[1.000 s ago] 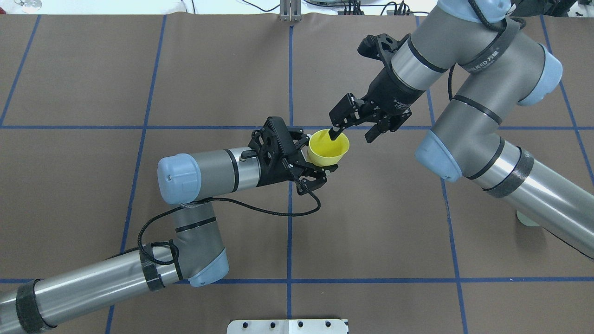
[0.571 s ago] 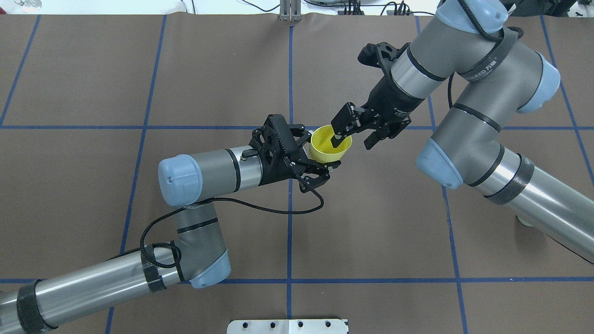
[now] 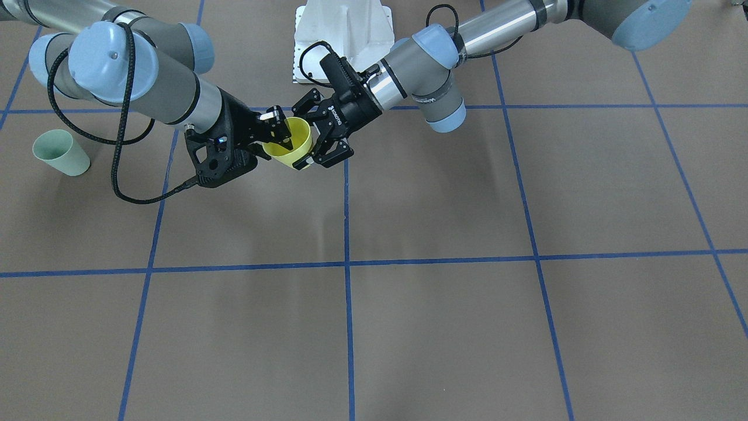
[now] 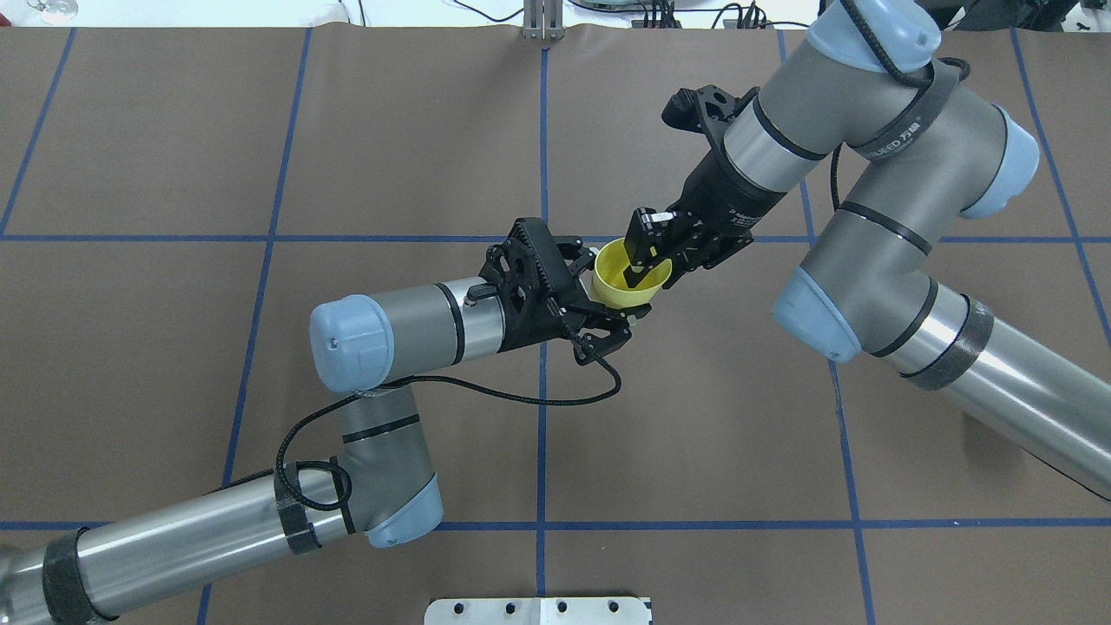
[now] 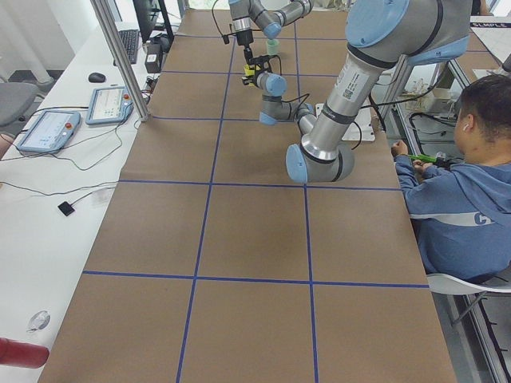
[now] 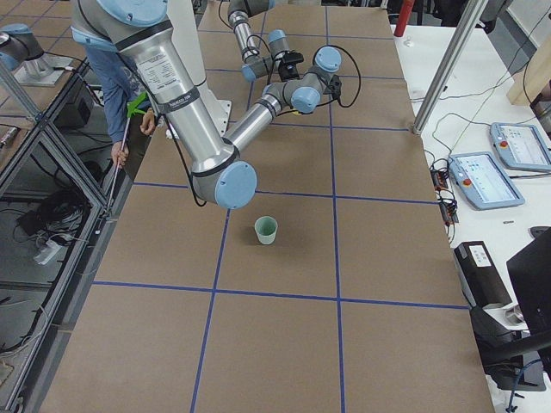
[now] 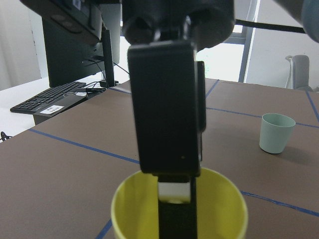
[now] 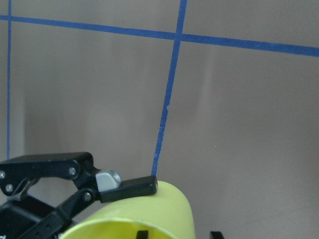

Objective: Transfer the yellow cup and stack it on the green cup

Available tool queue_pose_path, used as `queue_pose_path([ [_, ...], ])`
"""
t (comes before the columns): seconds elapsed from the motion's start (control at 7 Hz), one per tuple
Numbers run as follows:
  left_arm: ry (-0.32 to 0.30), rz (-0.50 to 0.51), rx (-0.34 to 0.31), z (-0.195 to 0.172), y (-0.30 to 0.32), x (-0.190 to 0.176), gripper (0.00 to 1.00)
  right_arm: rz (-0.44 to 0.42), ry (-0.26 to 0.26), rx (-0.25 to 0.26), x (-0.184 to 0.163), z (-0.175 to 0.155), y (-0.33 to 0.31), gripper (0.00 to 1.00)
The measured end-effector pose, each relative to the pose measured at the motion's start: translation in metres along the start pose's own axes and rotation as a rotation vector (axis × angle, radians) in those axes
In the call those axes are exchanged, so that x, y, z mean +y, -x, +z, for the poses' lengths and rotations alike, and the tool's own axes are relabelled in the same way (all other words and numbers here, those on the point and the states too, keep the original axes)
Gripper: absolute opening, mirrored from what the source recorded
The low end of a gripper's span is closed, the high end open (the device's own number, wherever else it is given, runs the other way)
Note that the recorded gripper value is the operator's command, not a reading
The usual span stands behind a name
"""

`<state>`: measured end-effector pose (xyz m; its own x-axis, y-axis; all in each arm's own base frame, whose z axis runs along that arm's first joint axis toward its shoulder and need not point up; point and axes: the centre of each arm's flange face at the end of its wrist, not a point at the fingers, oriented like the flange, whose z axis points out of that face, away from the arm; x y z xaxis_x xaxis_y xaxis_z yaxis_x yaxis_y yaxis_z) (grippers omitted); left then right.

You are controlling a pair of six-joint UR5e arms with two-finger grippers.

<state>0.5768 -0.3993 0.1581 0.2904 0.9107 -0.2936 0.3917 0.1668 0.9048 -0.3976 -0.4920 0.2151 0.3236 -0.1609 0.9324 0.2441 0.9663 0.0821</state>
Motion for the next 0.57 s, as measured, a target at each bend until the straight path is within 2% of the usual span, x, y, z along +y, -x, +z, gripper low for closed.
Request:
queue_pose_path([
  [0.14,-0.001,-0.001,-0.003,0.0003,-0.001,0.0005,0.0,-0.003,-0.002,0.0,0.0012,-0.0005,0.001,0.03],
  [0.29,-0.001,-0.001,-0.004,0.0005,-0.0019,0.001,0.0,-0.003,-0.004,0.002,0.0017,-0.0006,0.0011,0.0],
  [0.43,-0.001,-0.001,-0.004,0.0006,-0.0025,0.0013,0.33,-0.001,-0.007,0.006,0.0015,-0.0004,-0.0002,0.0],
  [0.57,-0.002,-0.002,-0.005,0.0005,-0.0029,0.0012,0.98,0.003,-0.008,0.008,0.0016,-0.0004,-0.0021,0.0],
])
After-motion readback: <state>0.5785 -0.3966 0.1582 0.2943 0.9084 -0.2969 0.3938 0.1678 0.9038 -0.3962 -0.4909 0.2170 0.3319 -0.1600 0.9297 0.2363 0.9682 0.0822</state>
